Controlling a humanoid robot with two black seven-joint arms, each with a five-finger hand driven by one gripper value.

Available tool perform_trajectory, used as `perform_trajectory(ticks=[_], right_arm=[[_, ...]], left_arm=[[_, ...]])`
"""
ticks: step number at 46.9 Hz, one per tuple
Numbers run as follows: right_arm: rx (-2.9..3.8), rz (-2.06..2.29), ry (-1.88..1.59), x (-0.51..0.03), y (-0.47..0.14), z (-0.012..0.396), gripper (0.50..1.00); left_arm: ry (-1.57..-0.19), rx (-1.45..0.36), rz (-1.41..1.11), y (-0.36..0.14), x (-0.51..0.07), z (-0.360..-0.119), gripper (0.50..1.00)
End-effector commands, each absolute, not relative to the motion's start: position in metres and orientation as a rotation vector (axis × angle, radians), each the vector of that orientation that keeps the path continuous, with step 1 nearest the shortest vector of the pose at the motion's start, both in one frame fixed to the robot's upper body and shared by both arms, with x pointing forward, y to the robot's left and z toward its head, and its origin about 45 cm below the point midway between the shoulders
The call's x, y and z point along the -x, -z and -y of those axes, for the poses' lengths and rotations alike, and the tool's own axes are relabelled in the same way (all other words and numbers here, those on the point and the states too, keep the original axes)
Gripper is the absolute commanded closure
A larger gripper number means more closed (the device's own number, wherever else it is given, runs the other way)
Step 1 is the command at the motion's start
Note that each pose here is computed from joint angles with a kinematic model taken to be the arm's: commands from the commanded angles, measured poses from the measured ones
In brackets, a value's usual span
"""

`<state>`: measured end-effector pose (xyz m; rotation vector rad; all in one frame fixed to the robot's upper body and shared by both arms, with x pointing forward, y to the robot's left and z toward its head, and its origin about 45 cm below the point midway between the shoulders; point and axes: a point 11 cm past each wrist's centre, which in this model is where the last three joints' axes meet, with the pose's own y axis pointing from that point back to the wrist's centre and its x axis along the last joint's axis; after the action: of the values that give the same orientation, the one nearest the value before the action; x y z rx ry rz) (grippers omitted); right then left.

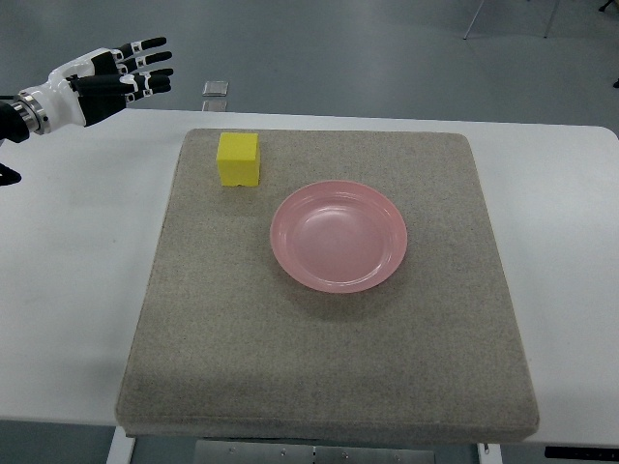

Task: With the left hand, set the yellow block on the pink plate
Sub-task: 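Move the open left hand toward the yellow cube and curl fingers, then lower the left hand onto the yellow cube and close fingers around it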

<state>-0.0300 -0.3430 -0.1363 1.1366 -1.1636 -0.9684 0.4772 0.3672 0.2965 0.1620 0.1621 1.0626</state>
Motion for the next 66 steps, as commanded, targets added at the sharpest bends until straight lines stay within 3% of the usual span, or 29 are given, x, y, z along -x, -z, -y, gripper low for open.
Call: perform_trajectory(ticks=[1, 15, 38, 66], right_arm=[[-1.135, 1.164, 0.968, 0.030, 0.136, 0.343, 0.576], [-1.136, 1.163, 0.969, 0.030, 0.136, 0.343, 0.576], [-1.137, 1.164, 0.967, 0.030, 0.136, 0.343, 0.576], [-1.138, 1.164, 0.968, 0.030, 0.136, 0.343, 0.576]], left_arm=[[-1.039, -0.254, -0.072, -0.307, -0.478, -0.368, 0.506], [-0.867, -0.591, 0.217, -0.314, -0.477, -0.334, 0.508], [-0.786, -0.955, 0.597, -0.304, -0.486, -0.318, 0.514], [-0.692, -1.036, 0.711, -0.255, -0.493, -0.251, 0.514]])
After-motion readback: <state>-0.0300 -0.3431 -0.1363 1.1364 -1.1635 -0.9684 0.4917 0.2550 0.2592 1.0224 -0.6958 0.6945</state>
